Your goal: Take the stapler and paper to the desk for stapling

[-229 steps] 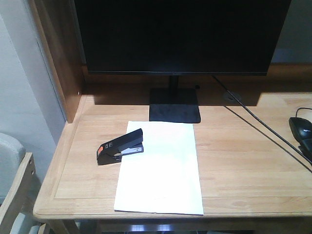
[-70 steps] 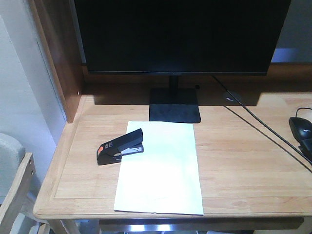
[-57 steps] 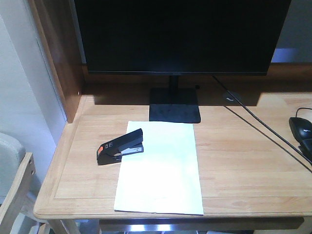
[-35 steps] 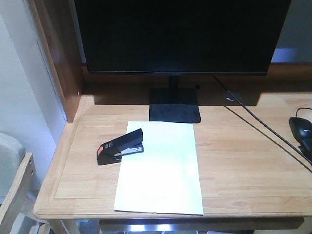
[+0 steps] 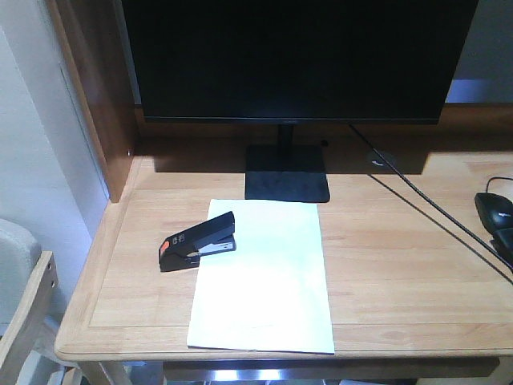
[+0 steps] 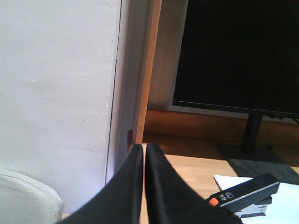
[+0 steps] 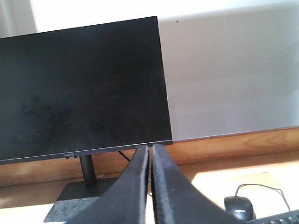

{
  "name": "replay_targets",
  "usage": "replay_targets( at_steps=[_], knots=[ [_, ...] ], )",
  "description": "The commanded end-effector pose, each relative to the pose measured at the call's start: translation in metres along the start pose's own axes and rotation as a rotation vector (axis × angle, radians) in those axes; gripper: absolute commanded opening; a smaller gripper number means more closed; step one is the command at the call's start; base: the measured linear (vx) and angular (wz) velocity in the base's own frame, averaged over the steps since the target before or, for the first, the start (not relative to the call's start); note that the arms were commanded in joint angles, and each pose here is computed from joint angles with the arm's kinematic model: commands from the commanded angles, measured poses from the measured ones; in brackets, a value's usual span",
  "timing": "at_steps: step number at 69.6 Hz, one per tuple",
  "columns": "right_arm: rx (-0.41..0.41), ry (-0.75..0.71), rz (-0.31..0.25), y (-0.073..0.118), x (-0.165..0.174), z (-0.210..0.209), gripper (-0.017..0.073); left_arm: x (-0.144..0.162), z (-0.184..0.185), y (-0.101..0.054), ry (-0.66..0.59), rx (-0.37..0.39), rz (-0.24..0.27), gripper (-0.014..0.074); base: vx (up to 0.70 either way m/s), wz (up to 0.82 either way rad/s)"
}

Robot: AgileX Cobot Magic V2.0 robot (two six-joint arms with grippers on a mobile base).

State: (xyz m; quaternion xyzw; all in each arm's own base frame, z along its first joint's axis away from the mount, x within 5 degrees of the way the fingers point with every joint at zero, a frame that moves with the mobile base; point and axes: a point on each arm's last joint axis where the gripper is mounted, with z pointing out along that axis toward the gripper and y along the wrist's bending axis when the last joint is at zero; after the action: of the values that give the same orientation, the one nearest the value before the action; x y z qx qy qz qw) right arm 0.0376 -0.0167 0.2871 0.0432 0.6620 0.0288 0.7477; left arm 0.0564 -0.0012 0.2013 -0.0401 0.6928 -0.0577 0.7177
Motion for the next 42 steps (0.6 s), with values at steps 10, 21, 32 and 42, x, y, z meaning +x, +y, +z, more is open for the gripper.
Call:
replay_targets(
  at_steps=[10,21,32,42],
  knots=[
    [-0.024,-0.044,-0.028,0.0029,-0.01,0.0,-0.0009,0.0031,-0.0002,0.0003,-0.052,0.005,0.101,-0.0007,0.0,0.0],
    [-0.024,-0.044,-0.028,0.0029,-0.01,0.0,-0.0009,0.0031,-0.0002,0.0001,-0.051,0.01,0.1,-0.0007,0.0,0.0],
    [-0.024,-0.044,-0.028,0.0029,-0.01,0.0,-0.0009,0.0034,-0.0003,-0.0019,-0.048,0.045,0.098,-0.0007,0.0,0.0],
    [-0.024,-0.044,-0.028,0.0029,-0.01,0.0,-0.0009,0.0034,-0.0003,-0.0018,-0.048,0.043,0.098,-0.0007,0.0,0.0]
  ],
)
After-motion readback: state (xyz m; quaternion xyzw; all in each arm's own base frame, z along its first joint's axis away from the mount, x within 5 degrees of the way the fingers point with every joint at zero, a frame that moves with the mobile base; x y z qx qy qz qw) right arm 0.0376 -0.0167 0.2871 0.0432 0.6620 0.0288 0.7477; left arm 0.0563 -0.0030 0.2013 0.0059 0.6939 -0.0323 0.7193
